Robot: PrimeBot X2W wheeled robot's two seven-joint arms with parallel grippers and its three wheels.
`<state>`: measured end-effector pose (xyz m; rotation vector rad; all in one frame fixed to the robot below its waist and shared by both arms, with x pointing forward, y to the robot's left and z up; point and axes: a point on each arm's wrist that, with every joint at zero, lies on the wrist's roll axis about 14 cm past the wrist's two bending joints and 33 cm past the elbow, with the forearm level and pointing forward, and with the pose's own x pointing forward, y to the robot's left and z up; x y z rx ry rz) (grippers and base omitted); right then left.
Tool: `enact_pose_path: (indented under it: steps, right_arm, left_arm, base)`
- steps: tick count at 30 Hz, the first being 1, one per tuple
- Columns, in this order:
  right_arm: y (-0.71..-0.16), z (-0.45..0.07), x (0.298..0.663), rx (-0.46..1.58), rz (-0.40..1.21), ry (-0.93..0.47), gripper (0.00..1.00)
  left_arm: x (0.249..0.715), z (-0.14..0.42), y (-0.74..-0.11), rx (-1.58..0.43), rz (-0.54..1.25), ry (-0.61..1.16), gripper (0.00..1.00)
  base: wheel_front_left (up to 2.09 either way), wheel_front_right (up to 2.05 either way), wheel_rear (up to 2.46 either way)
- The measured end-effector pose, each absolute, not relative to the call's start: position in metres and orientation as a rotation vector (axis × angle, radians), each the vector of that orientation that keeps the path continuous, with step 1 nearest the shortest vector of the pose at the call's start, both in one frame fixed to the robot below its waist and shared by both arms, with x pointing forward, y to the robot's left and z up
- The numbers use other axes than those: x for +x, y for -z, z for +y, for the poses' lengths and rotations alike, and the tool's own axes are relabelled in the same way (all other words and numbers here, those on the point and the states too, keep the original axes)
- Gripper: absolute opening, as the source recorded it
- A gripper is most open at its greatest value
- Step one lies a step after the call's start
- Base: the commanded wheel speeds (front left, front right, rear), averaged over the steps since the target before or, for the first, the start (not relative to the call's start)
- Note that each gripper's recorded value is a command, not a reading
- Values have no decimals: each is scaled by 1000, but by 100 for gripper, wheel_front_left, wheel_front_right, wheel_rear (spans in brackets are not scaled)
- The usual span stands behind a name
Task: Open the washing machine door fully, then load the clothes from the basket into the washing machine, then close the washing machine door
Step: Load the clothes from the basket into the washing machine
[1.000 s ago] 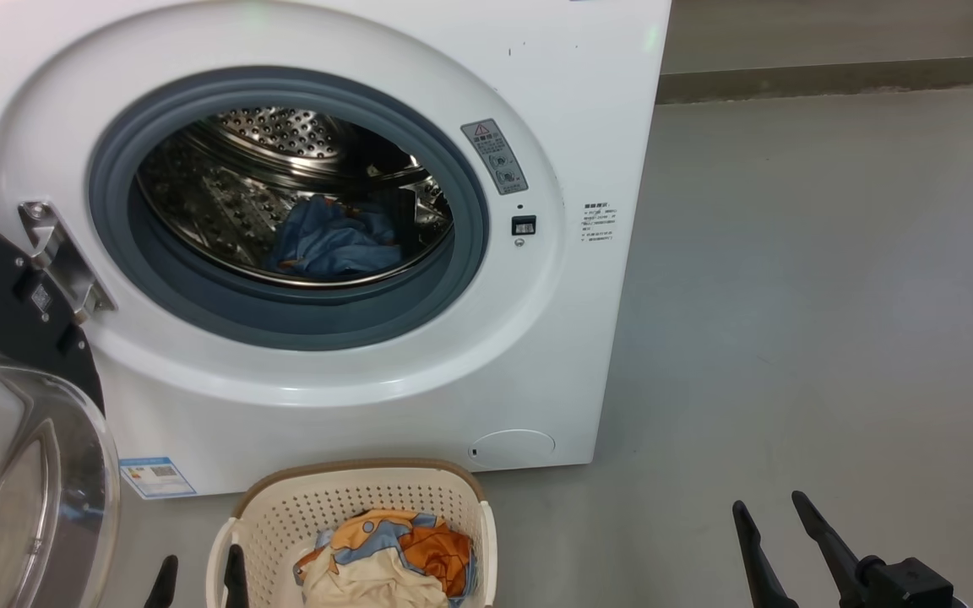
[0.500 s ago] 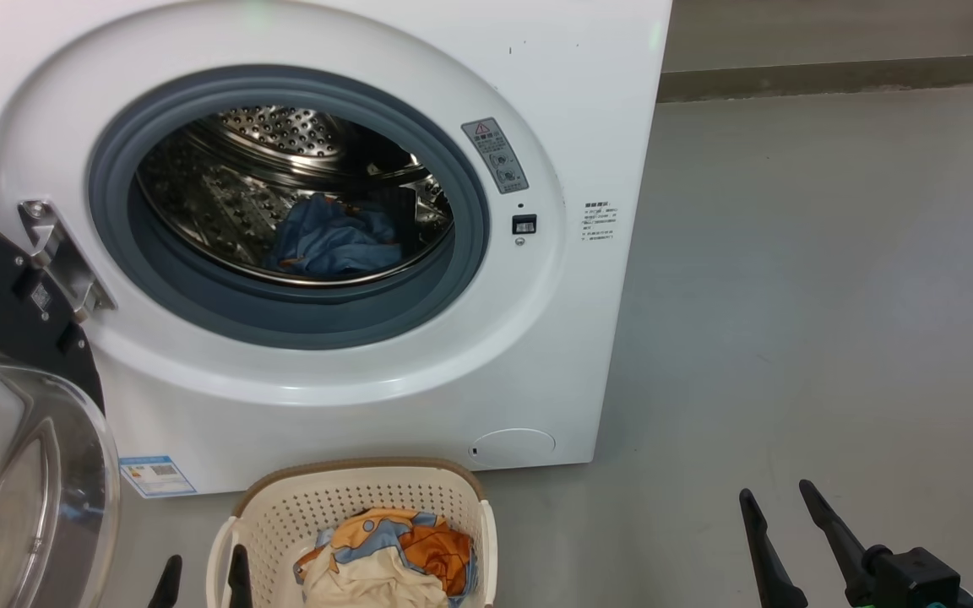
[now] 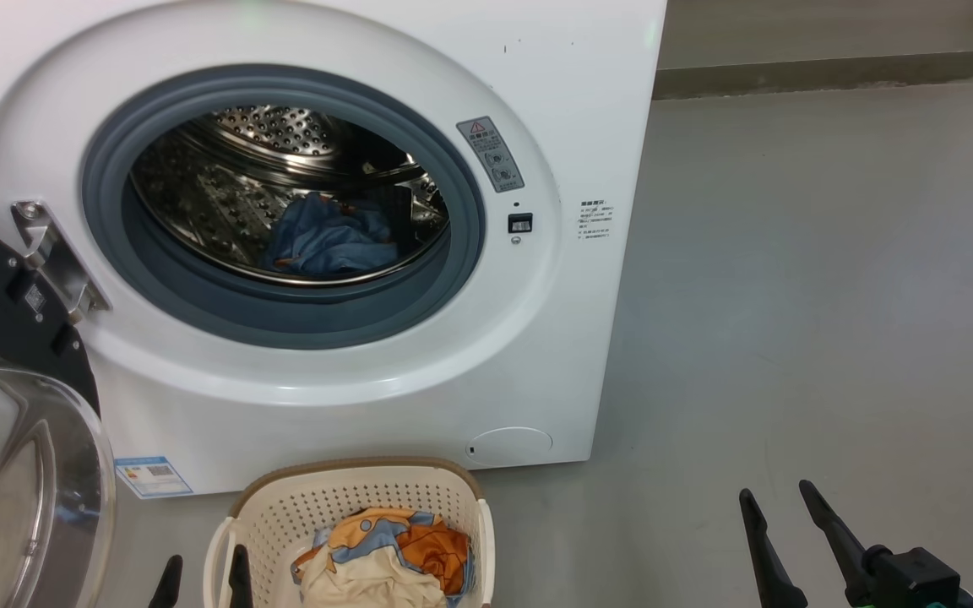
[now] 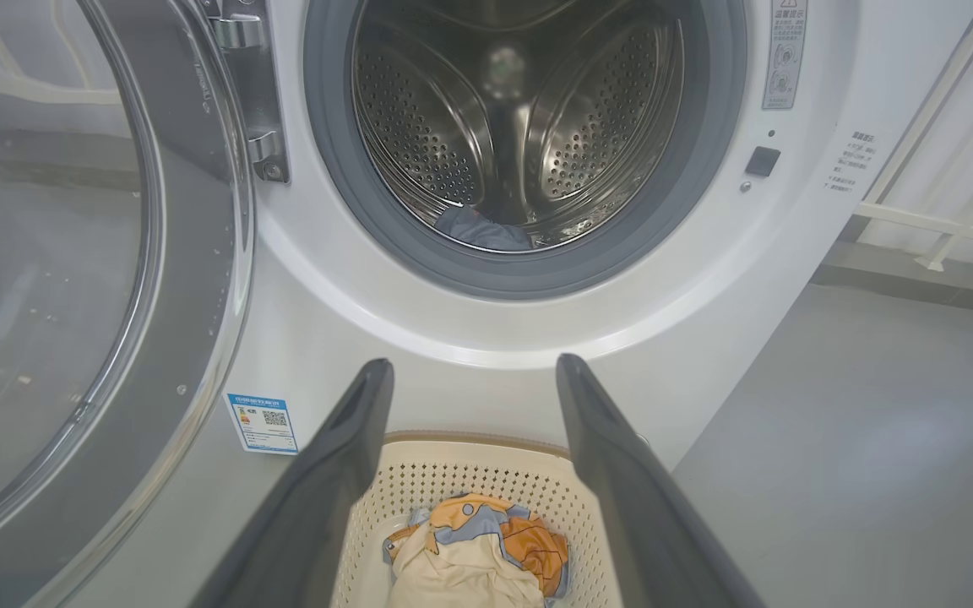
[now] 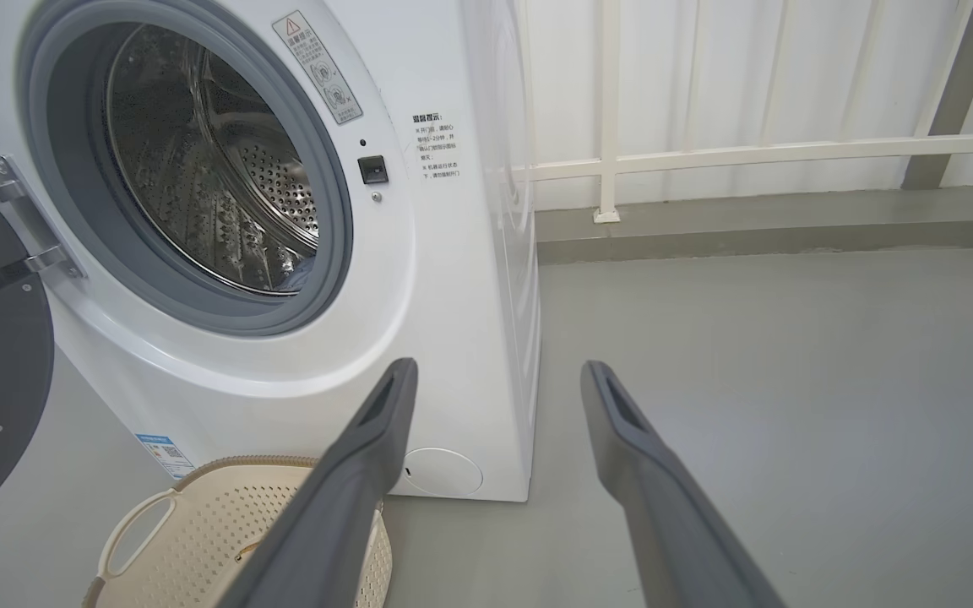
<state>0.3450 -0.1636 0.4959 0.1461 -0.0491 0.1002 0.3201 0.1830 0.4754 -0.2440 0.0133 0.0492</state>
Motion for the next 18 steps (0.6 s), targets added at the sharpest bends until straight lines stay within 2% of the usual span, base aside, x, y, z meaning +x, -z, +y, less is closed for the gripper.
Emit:
enact_pose_path:
  steps: [18]
  right_arm:
    - [-493,-164,346,147,-39,-98,100]
  left_arm:
    - [321,182,-471,-244,28,-47,100]
  base:
    - [0,0,0]
